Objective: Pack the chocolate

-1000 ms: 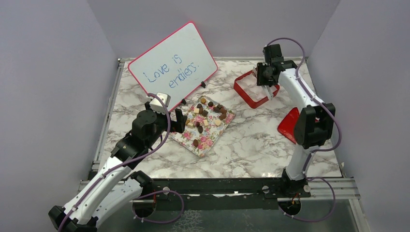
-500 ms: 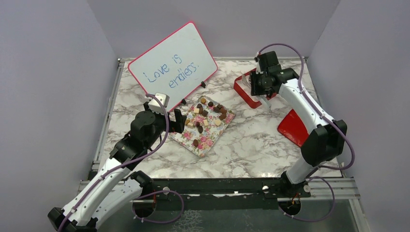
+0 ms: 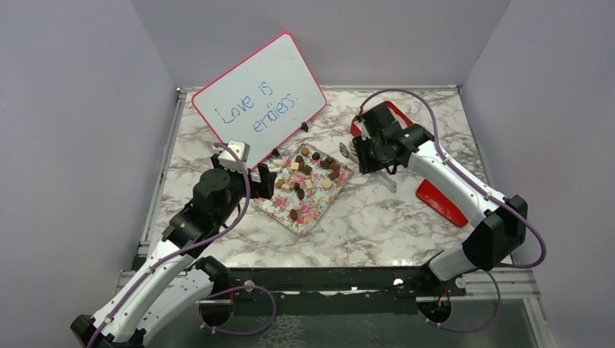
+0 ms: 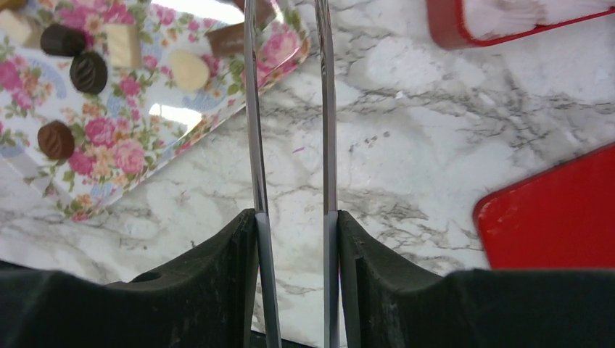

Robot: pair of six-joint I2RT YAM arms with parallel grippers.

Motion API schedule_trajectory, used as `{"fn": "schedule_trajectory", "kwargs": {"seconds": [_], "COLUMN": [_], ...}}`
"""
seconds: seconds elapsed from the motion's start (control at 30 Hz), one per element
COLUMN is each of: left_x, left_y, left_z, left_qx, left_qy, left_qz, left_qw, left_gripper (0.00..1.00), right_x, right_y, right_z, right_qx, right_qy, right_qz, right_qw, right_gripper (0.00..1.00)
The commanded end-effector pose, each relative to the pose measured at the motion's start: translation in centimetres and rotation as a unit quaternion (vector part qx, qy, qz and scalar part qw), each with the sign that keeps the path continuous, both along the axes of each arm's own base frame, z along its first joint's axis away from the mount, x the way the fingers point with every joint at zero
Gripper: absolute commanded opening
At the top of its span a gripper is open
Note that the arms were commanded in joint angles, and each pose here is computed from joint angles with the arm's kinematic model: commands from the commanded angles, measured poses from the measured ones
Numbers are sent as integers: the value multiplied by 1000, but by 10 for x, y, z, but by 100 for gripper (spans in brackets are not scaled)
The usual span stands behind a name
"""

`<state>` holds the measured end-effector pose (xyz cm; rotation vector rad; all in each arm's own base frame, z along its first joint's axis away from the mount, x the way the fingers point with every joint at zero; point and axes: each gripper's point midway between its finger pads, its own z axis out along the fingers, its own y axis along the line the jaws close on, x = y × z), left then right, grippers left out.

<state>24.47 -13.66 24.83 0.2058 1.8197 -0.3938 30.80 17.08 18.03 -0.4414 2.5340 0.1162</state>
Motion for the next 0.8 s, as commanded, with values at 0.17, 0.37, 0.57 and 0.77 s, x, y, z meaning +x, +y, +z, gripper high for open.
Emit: {"fn": "schedule_trajectory", "kwargs": {"seconds": [0.17, 0.37, 0.57, 0.77], "left_x": [2, 2, 2, 1], "left_y": [11, 12, 12, 12], "left_z": [5, 7, 7, 7], "left_qx": [4, 2, 2, 2], "left_qy": [-16, -19, -18, -19], "left_qz": [25, 29, 28, 28], "left_qw": [1000, 999, 999, 999], "left_gripper": [99, 99, 99, 99], "right_x": [-50, -64, -71, -77], "right_y": [28, 41, 53, 58], "right_z": [-13, -23, -29, -39], "right_qx": [-7, -20, -31, -54], "right_qy": [27, 37, 44, 56], "right_qz": [37, 52, 66, 73], "right_qw": [999, 998, 996, 994], "right_gripper": [44, 44, 44, 44]}}
